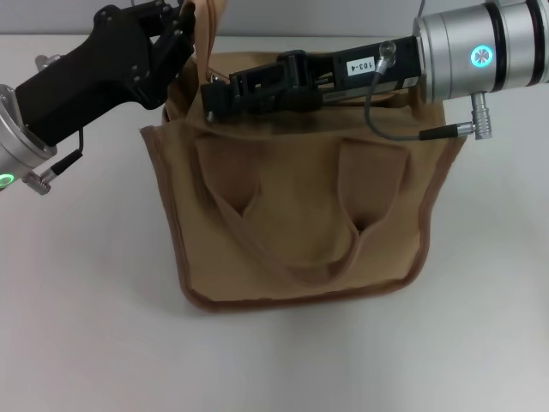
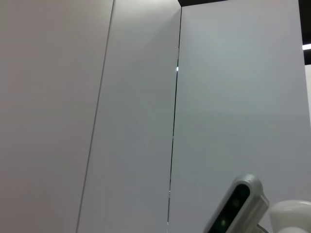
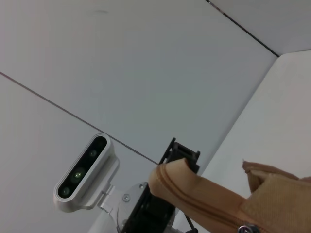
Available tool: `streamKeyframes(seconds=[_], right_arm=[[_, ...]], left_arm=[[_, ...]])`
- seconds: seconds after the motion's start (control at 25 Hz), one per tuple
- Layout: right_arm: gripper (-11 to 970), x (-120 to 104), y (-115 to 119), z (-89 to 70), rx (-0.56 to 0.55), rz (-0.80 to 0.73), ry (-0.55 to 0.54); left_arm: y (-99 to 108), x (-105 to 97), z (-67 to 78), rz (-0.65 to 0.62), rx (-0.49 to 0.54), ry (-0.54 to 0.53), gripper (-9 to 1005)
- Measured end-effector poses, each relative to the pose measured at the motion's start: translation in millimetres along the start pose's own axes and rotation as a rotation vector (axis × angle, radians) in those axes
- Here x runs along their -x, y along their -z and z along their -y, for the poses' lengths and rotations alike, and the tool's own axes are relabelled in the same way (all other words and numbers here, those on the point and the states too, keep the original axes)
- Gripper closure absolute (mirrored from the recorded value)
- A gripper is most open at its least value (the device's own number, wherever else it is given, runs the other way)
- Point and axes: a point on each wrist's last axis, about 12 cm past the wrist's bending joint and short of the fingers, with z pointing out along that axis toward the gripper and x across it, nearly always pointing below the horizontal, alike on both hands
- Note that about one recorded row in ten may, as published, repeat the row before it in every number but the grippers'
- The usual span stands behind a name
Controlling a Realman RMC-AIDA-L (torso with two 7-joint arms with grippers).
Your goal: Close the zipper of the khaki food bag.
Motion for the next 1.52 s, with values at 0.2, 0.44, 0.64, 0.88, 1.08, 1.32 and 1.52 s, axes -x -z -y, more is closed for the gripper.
streamKeyframes(seconds=[0.2,0.44,0.64,0.88,1.08,1.32,1.52], right_arm=[[555,-0.4,5.2,-0.9,-0.001,0.001,0.003],[554,0.3,4.8,-5.3,0.004,0.003,0.021],[554,2.1,1.6,-7.8,0.007,0.006,0.033],[554,4.2,0.4,-6.0,-0.013,0.014,0.034],[554,3.1,0.5,-4.1,-0.023,0.012,0.03],[554,3.1,1.0,-2.8,-0.033,0.018,0.032],[555,6.5,1.6,-3.8,-0.043,0.026,0.048]], left_arm=[[3.7,2.1,-1.4,0.019,0.023,-0.005,960],[2.9,1.3,-0.4,0.017,0.016,-0.001,960],[0.9,1.0,-0.5,0.019,0.015,0.001,960],[0.5,3.7,-0.2,0.047,0.014,0.003,960],[1.7,7.6,1.0,0.076,0.003,0.008,959],[-2.7,8.5,0.6,0.071,-0.016,0.012,959],[-3.4,7.3,0.1,0.064,-0.011,0.016,959]])
